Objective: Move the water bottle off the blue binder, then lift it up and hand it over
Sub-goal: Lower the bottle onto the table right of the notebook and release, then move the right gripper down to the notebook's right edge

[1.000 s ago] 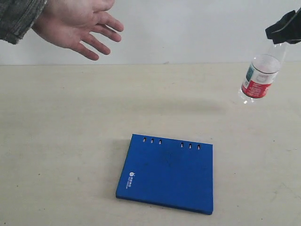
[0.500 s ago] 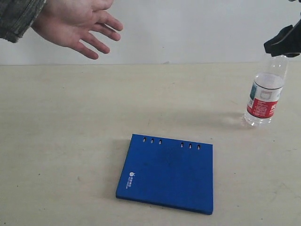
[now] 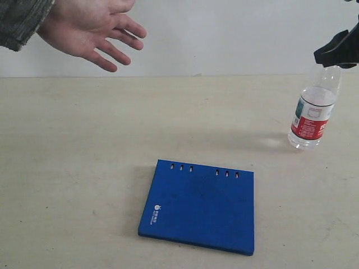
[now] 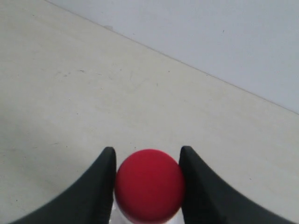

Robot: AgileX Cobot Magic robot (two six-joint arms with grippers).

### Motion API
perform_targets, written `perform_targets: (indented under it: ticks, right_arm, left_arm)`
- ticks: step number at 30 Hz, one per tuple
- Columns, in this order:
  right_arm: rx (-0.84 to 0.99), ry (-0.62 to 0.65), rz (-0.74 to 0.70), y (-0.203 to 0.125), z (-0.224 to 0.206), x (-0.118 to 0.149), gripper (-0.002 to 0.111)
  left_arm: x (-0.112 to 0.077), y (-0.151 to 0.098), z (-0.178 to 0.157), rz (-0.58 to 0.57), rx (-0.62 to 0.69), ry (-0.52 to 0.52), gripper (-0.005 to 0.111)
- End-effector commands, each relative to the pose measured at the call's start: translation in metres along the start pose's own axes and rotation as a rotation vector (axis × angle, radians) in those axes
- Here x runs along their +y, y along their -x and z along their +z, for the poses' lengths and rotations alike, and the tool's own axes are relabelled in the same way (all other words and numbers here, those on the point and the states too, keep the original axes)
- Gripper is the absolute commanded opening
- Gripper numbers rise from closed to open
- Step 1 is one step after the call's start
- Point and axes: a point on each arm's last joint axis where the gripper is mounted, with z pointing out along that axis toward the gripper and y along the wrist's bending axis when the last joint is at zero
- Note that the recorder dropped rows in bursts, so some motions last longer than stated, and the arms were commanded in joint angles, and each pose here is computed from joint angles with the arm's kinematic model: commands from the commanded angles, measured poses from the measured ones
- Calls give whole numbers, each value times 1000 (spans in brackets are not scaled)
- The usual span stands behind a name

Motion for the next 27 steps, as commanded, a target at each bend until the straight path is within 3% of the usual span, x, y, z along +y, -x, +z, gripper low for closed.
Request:
perform_targets:
  ticks: [1, 4, 10, 15, 19, 22, 24, 27]
  right_arm:
    - [-2, 5, 7, 0, -2, 1, 18]
    - [-2, 5, 12, 0, -2, 1, 37]
    - [-9, -30, 43, 1, -2, -2, 64]
    - [-26, -69, 39, 3, -3, -6, 67]
    - [-113, -86, 3, 28, -24, -6, 67]
    - [-246, 29, 41, 60, -51, 7, 67]
    - [-327, 225, 72, 80, -69, 27, 67]
    - [-335, 463, -12, 98, -78, 63, 67]
  left_arm:
    - [0, 2, 0, 10, -14, -1, 26]
    - [0, 2, 0, 10, -14, -1, 26]
    - [0, 2, 0, 10, -14, -1, 26]
    - [0, 2, 0, 10, -14, -1, 26]
    - [0, 2, 0, 10, -14, -1, 26]
    - [0, 2, 0, 10, -14, -1, 26]
    - [0, 2, 0, 10, -14, -1, 26]
    - [0, 2, 0, 10, -14, -1, 26]
